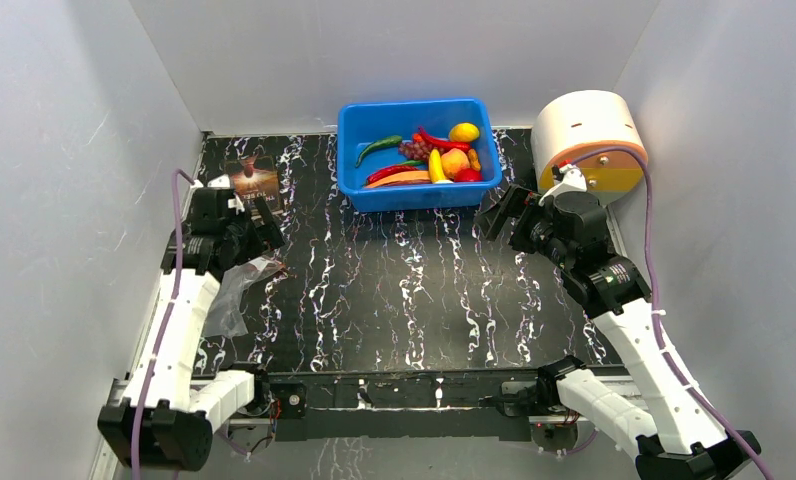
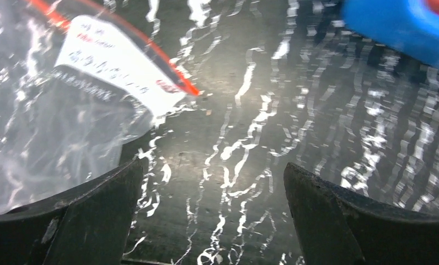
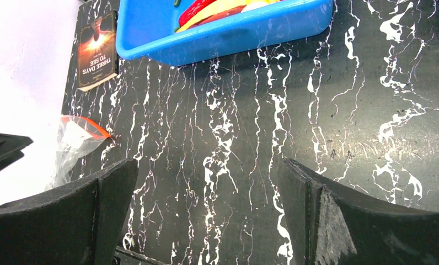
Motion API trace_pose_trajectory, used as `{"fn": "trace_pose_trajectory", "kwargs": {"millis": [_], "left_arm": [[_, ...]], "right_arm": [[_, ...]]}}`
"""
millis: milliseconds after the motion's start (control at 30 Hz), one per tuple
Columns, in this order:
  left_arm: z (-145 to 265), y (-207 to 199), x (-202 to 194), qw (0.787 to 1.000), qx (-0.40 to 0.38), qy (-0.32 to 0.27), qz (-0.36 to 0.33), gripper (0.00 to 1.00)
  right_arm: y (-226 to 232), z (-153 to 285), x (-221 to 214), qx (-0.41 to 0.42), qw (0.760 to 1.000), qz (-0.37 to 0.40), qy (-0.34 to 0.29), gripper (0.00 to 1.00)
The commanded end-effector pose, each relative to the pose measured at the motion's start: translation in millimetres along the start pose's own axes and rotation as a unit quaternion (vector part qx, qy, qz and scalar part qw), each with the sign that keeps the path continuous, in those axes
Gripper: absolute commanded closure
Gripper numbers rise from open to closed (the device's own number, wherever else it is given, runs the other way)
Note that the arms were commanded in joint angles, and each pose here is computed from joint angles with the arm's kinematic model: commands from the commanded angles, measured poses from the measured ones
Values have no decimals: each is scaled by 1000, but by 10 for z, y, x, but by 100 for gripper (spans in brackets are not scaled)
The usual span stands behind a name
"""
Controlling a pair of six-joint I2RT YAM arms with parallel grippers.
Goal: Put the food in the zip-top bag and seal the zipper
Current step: Pick up the zipper food storage bag at the corner of the board.
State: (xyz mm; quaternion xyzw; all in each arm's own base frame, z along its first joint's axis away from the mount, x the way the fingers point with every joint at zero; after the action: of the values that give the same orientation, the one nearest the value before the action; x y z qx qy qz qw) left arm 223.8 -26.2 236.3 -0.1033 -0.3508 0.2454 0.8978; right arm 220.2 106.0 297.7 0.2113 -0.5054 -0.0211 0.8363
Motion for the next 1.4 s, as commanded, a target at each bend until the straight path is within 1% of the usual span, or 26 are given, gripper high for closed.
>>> {"fn": "trace_pose_trajectory", "kwargs": {"millis": [0, 100, 233, 367, 433, 467, 533, 667, 767, 800, 833, 867, 933, 967, 1000, 1067, 1167, 1233, 1367], "left_arm": [[-184, 379, -62, 987, 160, 19, 25, 2], [-308, 478, -142, 978, 202, 42, 30, 2], [-453, 557, -250, 973, 222, 61, 28, 4], [-591, 648, -307, 966, 249, 67, 20, 5], [-659, 709, -311, 960, 271, 67, 9, 8], [-687, 746, -300, 956, 286, 62, 3, 11], [-734, 819, -272, 948, 313, 52, -9, 11], [-783, 837, -225, 943, 328, 50, -21, 14], [-874, 865, -266, 939, 336, 68, -31, 17], [-895, 863, -290, 938, 335, 78, -32, 20], [-918, 851, -317, 940, 328, 88, -35, 26], [-941, 836, -344, 942, 320, 99, -36, 34], [-960, 795, -382, 946, 300, 114, -36, 59], [-963, 765, -392, 950, 287, 120, -36, 70], [-957, 722, -398, 954, 271, 126, -35, 77], [-933, 615, -396, 962, 235, 137, -30, 89], [-865, 395, -387, 975, 157, 155, -26, 97], [-769, 234, -330, 983, 100, 149, -27, 100], [-588, -70, -273, 990, -12, 137, -14, 100]], "right_arm": [[23, -5, 155, 3, 999, -4, -41, 2], [16, -26, 125, 5, 999, -6, -41, 3], [29, -66, 83, 12, 999, -8, -31, 4], [49, -74, 80, 18, 999, -9, -25, 4], [52, -79, 74, 20, 1000, -10, -22, 4], [54, -82, 72, 20, 1000, -11, -21, 4], [52, -93, 58, 19, 1000, -15, -19, 5], [58, -109, 34, 23, 999, -22, -16, 5], [71, -116, 58, 24, 999, -22, -16, 5], [78, -120, 74, 25, 999, -22, -16, 5], [88, -120, 93, 25, 999, -22, -17, 6], [98, -130, 107, 26, 999, -23, -16, 6], [133, -130, 153, 33, 999, -24, -17, 6], [149, -130, 177, 36, 999, -24, -18, 6], [167, -133, 202, 39, 999, -24, -20, 6], [180, -141, 238, 39, 999, -25, -21, 6], [167, -151, 265, 28, 999, -30, -23, 6], [176, -156, 271, 30, 999, -35, -23, 6], [265, -168, 250, 69, 997, -30, -18, 7]]}}
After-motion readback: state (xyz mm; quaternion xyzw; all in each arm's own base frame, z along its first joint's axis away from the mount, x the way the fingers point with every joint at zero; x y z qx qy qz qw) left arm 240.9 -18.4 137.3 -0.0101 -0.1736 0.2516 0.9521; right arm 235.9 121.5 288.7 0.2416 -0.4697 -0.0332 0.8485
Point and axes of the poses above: each gripper's point midway between its finger pads, its own z axis back along the fingers, its own y axis along the line the jaws close on, x = y × z, the point moved 5 cm from there along z, back along the fingers, and after that the axes turned 9 degrees about z, right-handed, at the moved point
